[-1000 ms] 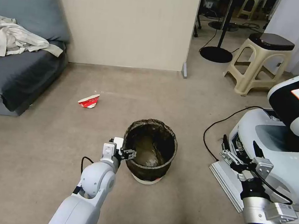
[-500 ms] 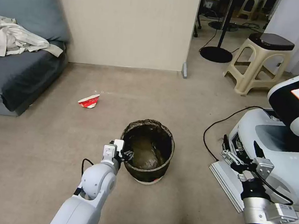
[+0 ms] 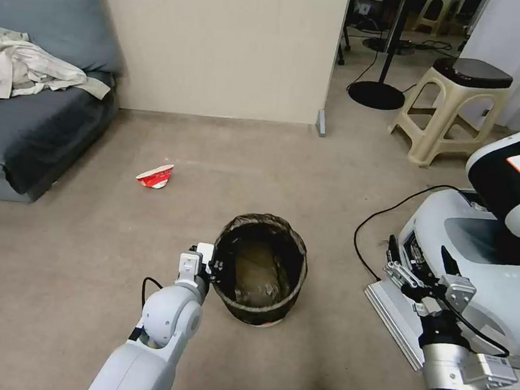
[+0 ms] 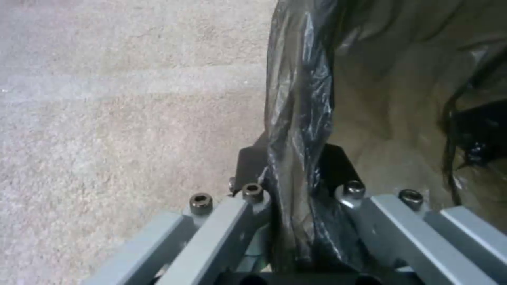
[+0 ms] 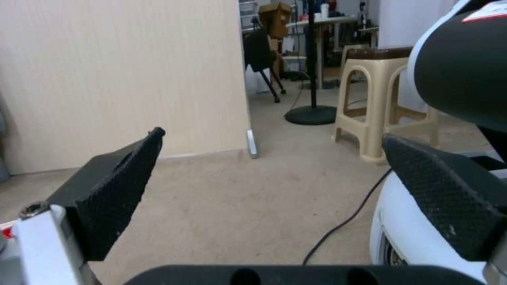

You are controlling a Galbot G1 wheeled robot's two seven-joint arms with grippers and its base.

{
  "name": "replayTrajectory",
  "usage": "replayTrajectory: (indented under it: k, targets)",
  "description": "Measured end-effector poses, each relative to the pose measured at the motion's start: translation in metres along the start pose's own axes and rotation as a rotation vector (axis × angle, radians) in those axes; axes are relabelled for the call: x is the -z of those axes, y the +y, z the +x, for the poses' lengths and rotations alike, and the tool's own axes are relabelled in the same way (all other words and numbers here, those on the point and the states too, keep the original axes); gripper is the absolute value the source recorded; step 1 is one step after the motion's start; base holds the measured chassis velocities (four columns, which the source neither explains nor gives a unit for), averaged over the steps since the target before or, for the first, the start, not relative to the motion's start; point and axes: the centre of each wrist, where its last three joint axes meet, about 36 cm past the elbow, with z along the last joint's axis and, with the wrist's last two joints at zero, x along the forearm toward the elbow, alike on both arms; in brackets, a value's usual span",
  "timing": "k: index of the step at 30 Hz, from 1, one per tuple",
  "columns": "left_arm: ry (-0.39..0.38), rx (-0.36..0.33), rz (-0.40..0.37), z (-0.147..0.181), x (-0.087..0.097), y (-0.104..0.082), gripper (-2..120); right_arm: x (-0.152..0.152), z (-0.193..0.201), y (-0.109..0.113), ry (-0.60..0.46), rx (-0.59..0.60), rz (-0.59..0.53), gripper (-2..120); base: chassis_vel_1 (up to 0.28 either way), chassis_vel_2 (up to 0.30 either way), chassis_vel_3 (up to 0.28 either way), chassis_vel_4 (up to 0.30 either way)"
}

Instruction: Pick up the trash can from the floor.

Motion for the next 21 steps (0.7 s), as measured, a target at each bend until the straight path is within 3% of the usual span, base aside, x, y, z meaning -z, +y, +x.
replayTrajectory:
  k: [13,21]
  targets:
    - [-0.012,0.014,0.026,0.003,0.002,0.003,7,-0.001,0.001,0.001,-0.003,-0.002,-0.003,100,0.000,0.000,0.000,0.000]
    - [-0.047,0.001,0.068,0.022,0.010,0.009,1,-0.001,0.001,0.001,-0.004,-0.002,-0.003,100,0.000,0.000,0.000,0.000]
